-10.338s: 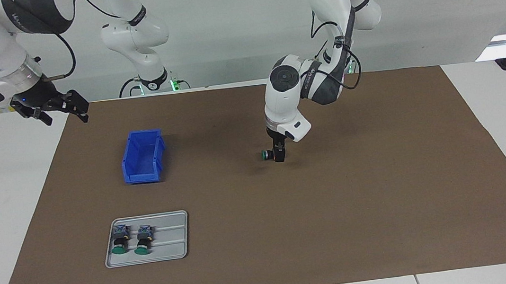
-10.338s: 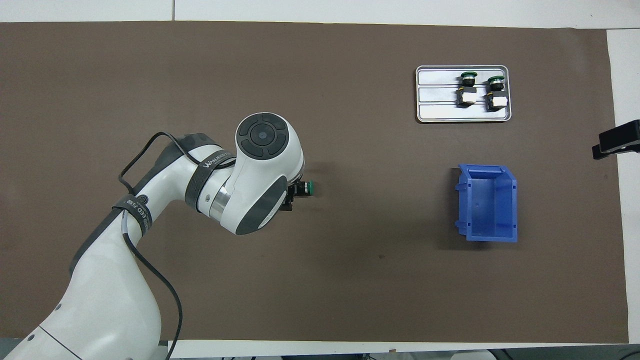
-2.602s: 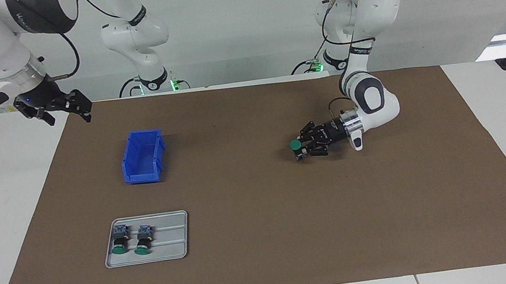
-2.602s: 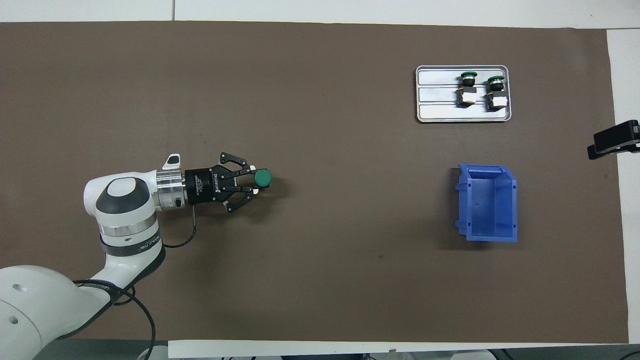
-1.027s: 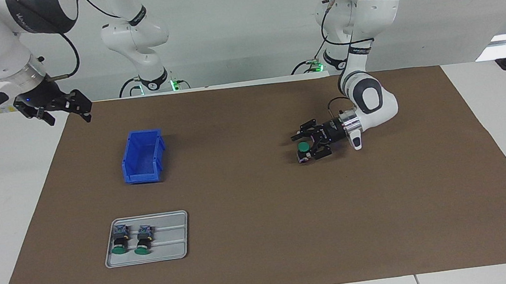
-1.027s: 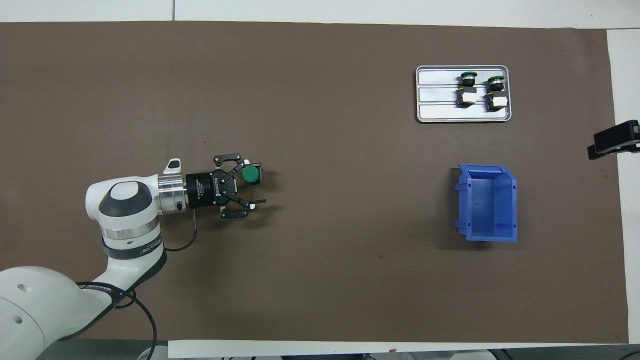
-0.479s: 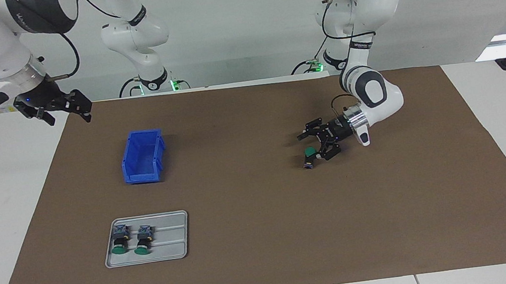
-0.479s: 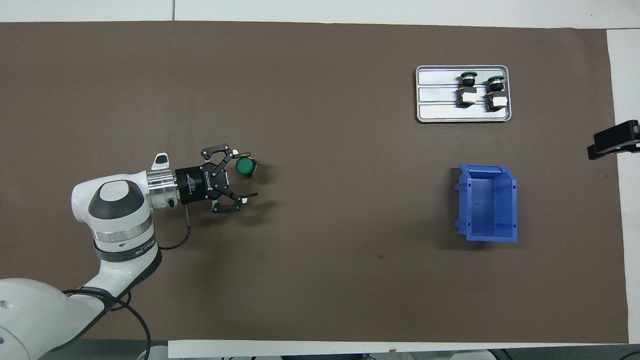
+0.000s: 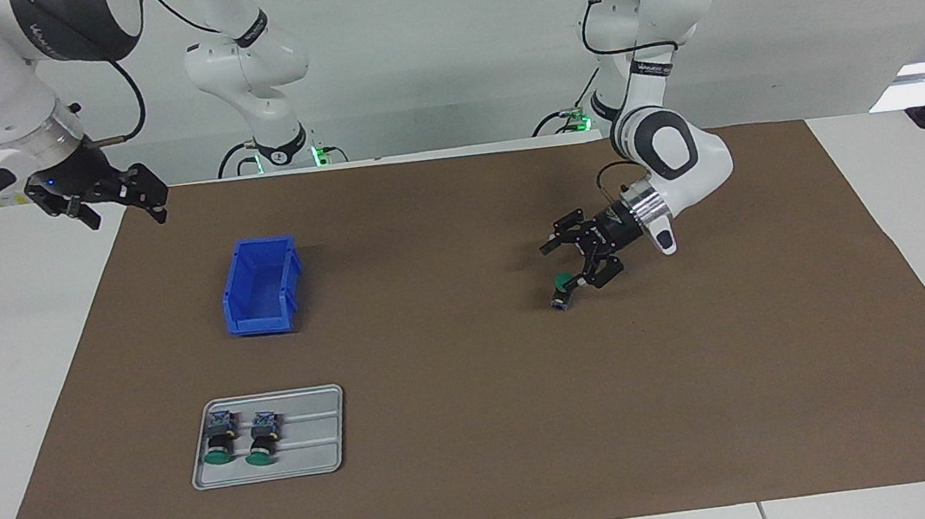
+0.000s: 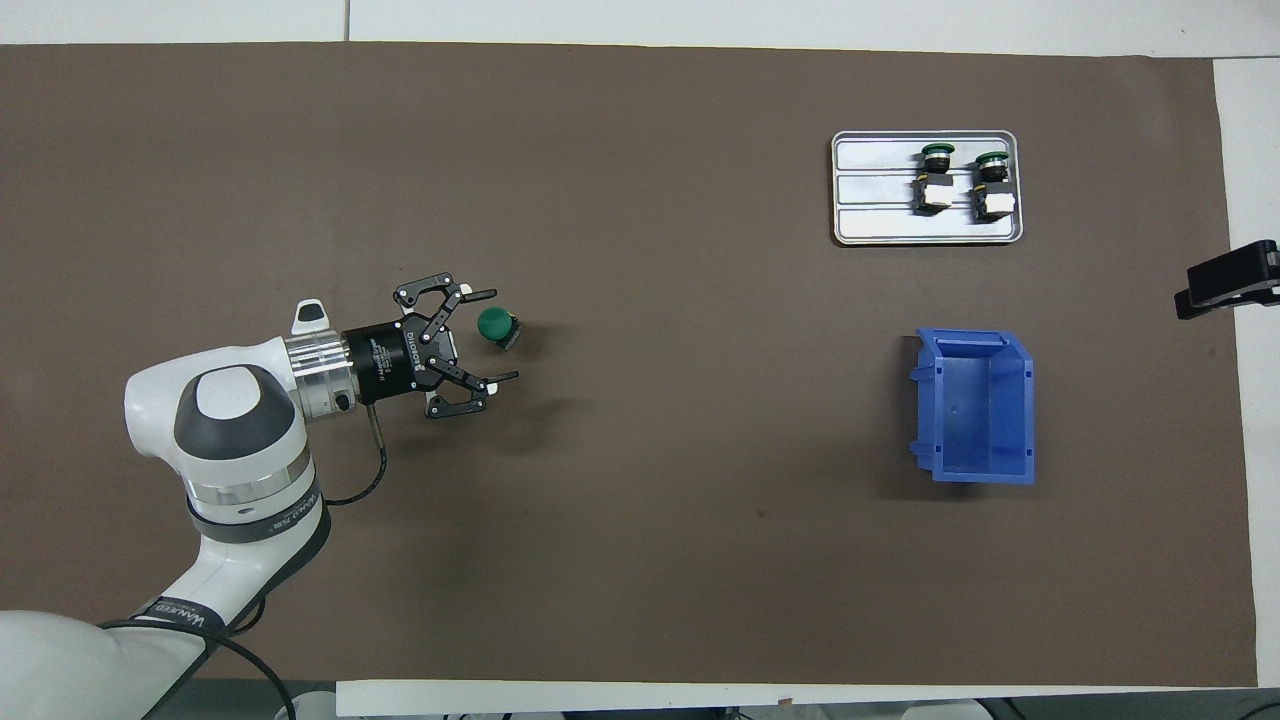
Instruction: Place and press button with both arms
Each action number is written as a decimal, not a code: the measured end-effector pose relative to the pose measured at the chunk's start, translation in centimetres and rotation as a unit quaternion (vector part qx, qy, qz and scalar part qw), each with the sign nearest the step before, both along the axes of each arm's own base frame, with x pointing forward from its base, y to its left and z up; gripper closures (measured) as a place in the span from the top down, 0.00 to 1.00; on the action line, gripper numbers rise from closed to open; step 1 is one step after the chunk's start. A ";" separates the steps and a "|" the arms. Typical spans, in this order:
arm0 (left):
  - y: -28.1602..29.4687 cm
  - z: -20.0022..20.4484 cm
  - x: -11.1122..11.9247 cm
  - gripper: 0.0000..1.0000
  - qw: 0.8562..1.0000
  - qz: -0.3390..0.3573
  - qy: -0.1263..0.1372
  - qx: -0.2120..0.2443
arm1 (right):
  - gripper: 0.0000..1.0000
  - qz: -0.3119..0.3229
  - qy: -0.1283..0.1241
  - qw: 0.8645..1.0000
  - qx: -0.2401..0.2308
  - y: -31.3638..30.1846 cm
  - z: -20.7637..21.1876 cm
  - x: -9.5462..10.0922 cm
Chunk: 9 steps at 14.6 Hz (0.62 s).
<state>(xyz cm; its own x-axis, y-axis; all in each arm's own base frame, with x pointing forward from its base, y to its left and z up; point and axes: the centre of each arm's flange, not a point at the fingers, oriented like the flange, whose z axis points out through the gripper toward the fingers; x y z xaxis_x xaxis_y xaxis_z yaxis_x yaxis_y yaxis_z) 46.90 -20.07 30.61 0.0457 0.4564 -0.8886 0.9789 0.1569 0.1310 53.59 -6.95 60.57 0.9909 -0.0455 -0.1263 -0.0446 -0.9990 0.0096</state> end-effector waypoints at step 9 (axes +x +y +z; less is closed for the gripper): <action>2.0 9.8 1.8 1.00 0.979 -0.098 -0.077 0.162 | 0.99 0.000 0.000 1.000 0.000 0.0 0.0 0.0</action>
<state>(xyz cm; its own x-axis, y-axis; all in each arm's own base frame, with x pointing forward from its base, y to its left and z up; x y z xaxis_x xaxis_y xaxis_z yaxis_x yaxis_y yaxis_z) 48.73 -18.10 40.43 0.2832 0.6820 -0.6742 0.9506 -0.1062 0.2918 53.59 -6.95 60.58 0.9910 -0.0455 -0.1262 -0.0446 -0.9990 0.0096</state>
